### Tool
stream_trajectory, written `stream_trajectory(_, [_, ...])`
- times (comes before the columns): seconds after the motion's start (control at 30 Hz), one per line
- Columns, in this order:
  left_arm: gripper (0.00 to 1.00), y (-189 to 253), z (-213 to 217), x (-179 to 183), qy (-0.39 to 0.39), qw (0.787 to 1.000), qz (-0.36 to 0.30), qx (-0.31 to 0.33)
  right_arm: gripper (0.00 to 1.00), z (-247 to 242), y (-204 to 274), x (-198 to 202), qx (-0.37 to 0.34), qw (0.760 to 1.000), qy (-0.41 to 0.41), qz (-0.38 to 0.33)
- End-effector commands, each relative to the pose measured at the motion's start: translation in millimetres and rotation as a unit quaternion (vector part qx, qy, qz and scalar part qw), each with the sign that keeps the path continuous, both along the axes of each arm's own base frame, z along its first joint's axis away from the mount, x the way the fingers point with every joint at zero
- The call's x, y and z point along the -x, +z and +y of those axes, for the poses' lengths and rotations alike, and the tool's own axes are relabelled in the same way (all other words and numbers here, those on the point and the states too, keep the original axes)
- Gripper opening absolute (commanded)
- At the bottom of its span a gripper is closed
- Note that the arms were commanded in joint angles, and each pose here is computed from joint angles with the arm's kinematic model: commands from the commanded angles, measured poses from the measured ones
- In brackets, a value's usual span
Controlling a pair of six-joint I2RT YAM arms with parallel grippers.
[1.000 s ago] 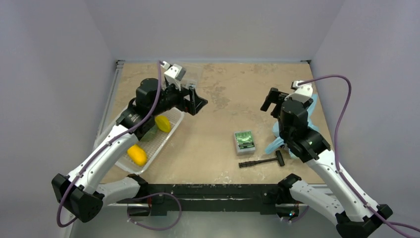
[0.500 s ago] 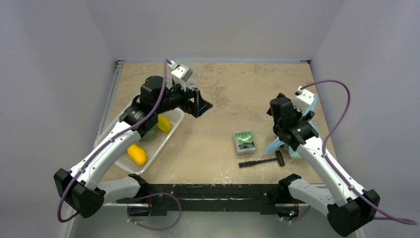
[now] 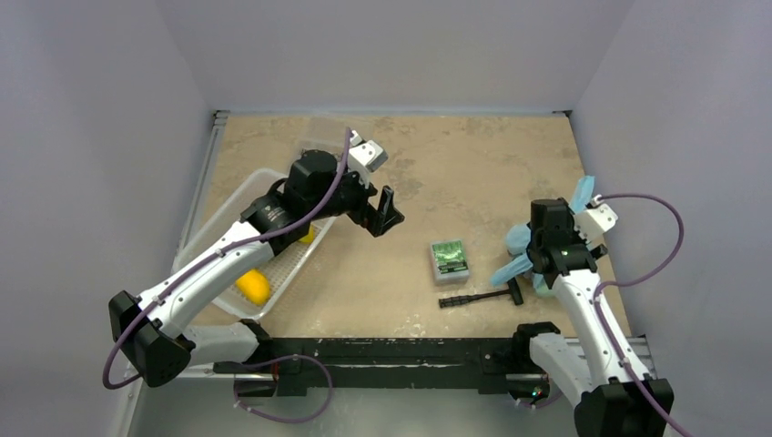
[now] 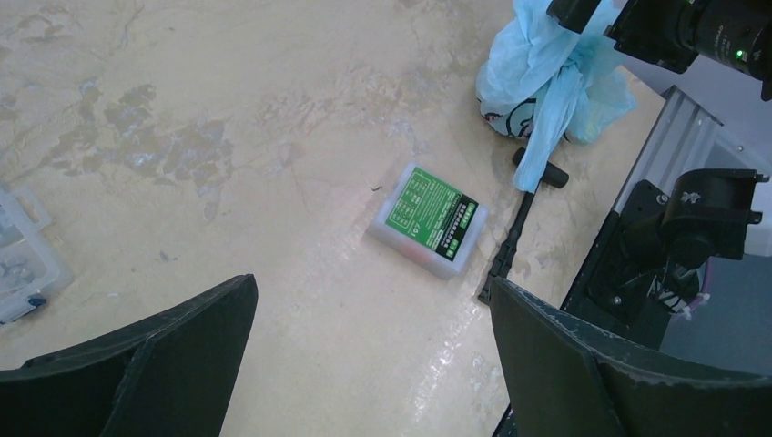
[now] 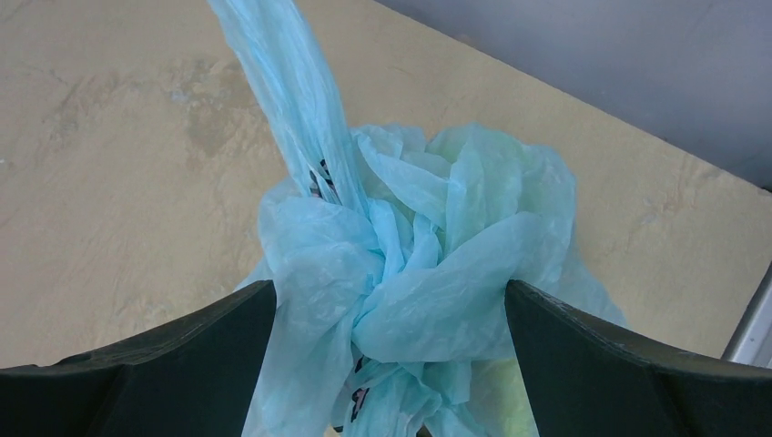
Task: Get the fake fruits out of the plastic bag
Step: Pick up the plastic bag at the center of the board.
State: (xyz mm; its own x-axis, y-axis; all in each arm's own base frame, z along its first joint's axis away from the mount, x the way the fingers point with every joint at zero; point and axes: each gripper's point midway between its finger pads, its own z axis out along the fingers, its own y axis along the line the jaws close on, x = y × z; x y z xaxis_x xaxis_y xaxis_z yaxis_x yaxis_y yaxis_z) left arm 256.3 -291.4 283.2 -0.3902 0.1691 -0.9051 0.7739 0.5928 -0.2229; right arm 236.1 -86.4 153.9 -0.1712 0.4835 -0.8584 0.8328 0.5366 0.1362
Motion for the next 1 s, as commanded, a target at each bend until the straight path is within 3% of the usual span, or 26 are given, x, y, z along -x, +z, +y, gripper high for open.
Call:
stream_trajectory(0.0, [0.99,20,-5,0,-0.007,0.999,-0.038,-0.003,0.99,6,-8,-13,-0.047,0.998,-0.009,-0.045])
stream_trajectory(0.1, [0.99,18,-7,2,-0.01,0.999,-0.037,-0.007,0.95,14,-19,-25,-0.064,0.996,0.013,-0.054])
stream_trajectory(0.23, [0.98,17,-7,2,-0.008,0.999,-0.04,-0.014,0.64,25,-20,-48,-0.066,0.994,0.059,-0.066])
stream_trajectory(0.37, [0.98,17,-6,0,-0.002,0.999,-0.042,-0.016,0.22,38,-3,-77,-0.046,0.987,0.135,-0.076])
stream_trajectory(0.43, [0.97,14,-7,-1,-0.001,0.999,-0.039,-0.019,0.1,41,5,-88,-0.031,0.984,0.161,-0.066])
stream_trajectory(0.6, [0.96,10,-11,-2,-0.005,0.999,-0.027,-0.024,0.0,68,35,-120,-0.012,0.959,0.272,-0.084])
stream_trajectory(0.8, [0.96,13,-6,-1,-0.002,0.999,-0.029,-0.031,0.0,111,75,-150,-0.012,0.92,0.377,-0.107])
stream_trajectory(0.97, [0.94,24,4,-2,0.016,0.998,-0.053,-0.026,0.0,179,108,-157,-0.022,0.885,0.446,-0.13])
